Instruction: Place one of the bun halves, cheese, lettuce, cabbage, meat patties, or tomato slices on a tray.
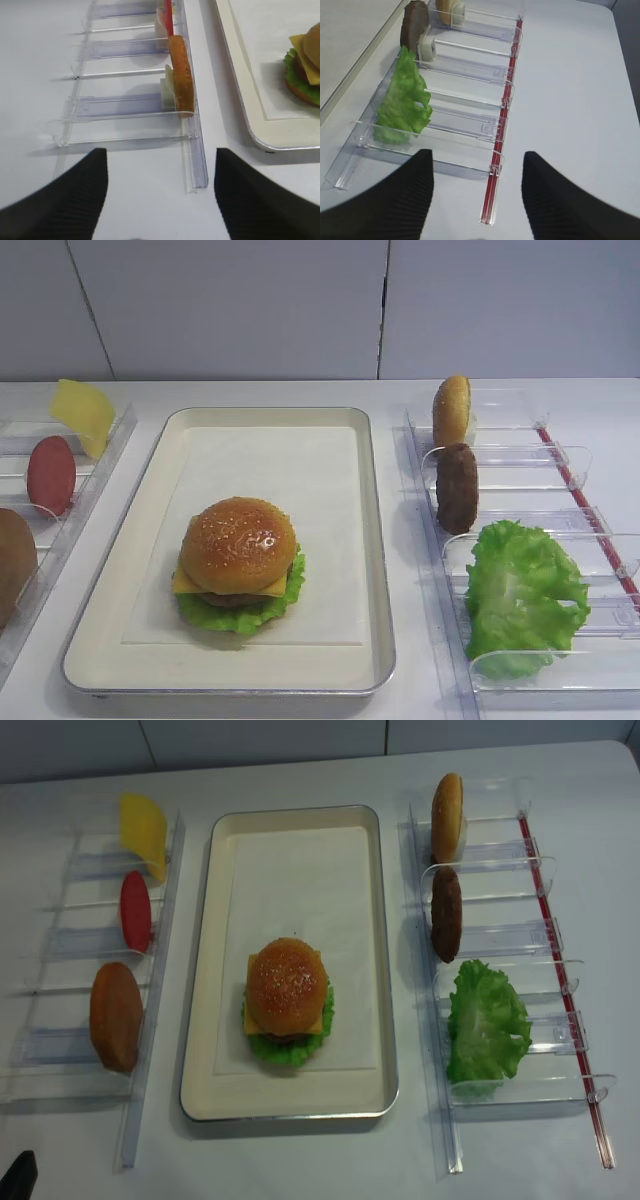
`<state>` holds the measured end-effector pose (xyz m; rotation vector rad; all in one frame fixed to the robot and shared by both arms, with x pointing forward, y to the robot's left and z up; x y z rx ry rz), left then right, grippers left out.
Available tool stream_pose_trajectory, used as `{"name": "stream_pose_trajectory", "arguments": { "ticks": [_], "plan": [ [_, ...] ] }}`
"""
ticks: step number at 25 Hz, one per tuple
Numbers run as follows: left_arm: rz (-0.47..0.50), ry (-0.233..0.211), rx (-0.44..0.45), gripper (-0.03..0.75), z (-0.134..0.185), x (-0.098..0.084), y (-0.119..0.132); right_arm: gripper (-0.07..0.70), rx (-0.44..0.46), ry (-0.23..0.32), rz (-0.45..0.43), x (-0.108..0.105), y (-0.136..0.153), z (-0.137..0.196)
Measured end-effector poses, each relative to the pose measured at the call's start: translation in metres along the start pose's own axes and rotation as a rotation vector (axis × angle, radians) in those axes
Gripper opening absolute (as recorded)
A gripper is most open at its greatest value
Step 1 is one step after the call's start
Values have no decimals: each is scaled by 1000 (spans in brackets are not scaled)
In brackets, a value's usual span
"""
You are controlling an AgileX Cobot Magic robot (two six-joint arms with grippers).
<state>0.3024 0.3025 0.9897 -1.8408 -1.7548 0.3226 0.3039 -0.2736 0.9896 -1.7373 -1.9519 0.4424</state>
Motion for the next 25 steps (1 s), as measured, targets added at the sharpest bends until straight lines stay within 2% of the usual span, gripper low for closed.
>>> {"name": "stream_pose_trajectory", "arguments": {
  "ticks": [25],
  "plan": [
    [0, 0, 0, 466, 0, 0, 0, 435, 0, 0, 0, 0, 0, 0]
  ]
}}
Point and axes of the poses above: a point on each arm's last joint axis where the gripper is mounted, y pointing out along that axis toward the gripper, x along the wrist's bending axis when the last joint is at zero, z = x × y, the point moved 9 cm from there along y, pointing out along that axis toward the gripper, and after that the axes turned 14 degrees about y, right-handed, at the moved point
